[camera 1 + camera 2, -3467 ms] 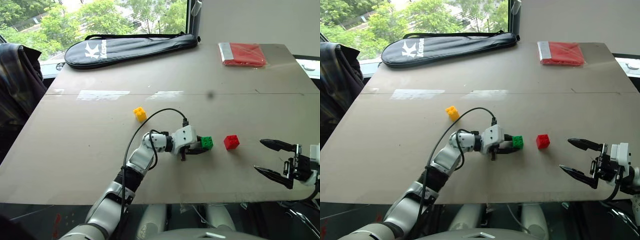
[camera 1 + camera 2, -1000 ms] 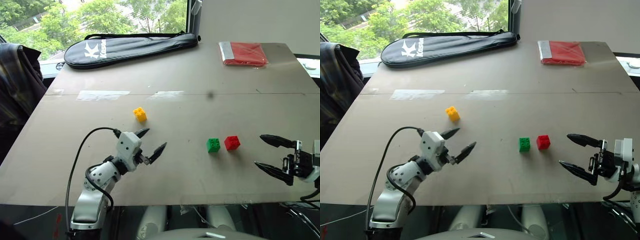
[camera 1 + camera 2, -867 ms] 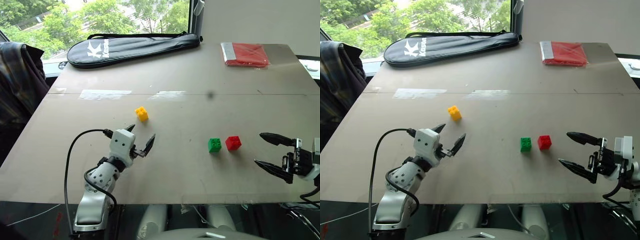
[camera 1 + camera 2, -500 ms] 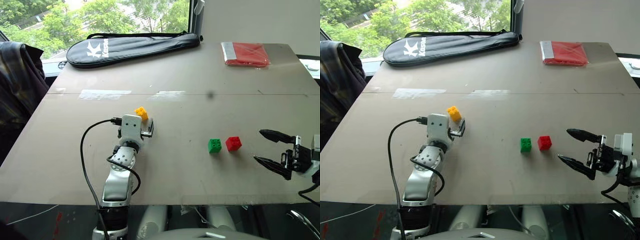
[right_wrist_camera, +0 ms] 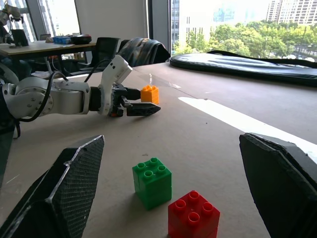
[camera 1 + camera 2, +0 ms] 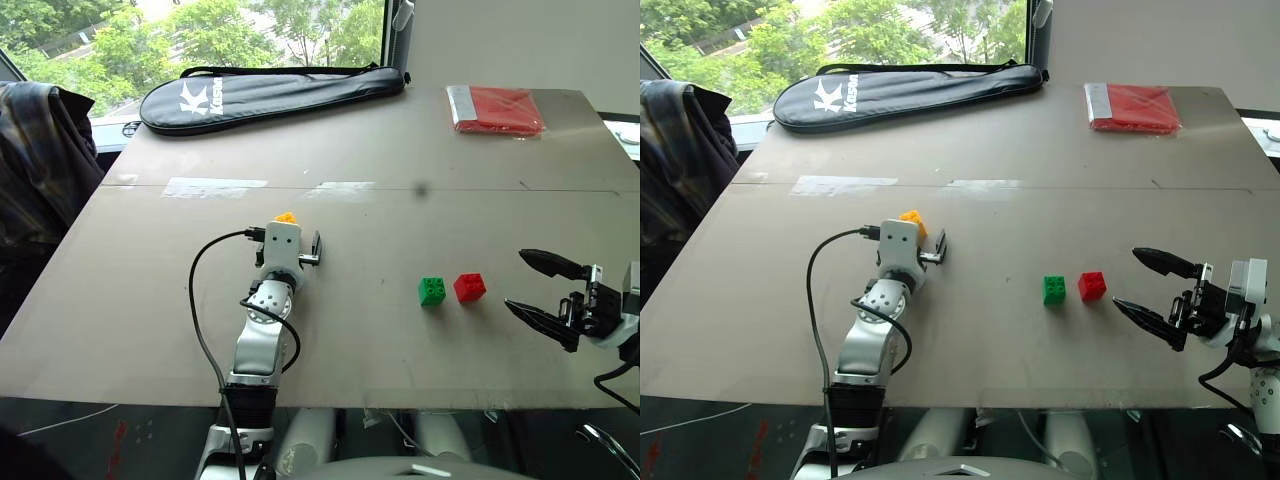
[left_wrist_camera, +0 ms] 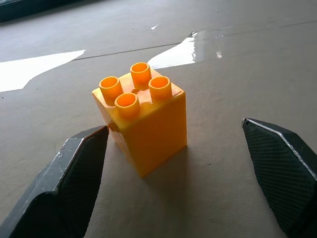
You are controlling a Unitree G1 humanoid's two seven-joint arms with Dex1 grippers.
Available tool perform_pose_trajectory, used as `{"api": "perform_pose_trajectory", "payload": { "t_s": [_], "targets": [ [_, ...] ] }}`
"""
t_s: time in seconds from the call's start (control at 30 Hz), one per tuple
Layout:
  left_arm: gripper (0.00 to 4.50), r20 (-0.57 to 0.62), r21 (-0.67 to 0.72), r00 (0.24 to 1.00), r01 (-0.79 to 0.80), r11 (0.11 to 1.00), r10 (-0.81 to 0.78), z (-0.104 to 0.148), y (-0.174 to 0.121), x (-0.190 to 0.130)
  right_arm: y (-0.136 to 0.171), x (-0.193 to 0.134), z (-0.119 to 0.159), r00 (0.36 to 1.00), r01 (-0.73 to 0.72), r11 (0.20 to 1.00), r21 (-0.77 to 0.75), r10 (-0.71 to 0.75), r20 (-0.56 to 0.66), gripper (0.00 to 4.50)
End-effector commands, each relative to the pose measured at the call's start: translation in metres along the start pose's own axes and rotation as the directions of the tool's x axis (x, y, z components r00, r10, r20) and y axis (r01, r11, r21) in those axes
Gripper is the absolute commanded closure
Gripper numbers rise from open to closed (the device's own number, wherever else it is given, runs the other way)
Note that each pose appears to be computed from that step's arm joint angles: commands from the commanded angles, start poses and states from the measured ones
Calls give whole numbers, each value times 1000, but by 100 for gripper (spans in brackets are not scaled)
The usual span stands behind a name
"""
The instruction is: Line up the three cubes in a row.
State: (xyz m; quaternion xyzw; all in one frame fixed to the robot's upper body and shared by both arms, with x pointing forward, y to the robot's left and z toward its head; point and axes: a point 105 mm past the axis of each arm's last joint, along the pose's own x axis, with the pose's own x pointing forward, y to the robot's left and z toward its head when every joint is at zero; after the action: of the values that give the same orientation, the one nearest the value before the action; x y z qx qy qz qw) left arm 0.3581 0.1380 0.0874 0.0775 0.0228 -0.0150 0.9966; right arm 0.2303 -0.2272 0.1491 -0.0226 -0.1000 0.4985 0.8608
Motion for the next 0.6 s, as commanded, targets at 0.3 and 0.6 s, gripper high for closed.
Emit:
{"api": "perform_pose_trajectory", "payload": {
  "t_s": [0.3, 0.6],
  "targets": [
    [325, -73, -1, 996, -58, 998, 58, -17, 5, 2, -2, -6, 14, 999, 31, 997, -71, -30, 12, 0],
    [325, 50, 48, 934, 352, 935, -354, -1, -24, -12, -2, -2, 12, 1000, 15, 998, -64, -15, 10, 0]
  ]
}}
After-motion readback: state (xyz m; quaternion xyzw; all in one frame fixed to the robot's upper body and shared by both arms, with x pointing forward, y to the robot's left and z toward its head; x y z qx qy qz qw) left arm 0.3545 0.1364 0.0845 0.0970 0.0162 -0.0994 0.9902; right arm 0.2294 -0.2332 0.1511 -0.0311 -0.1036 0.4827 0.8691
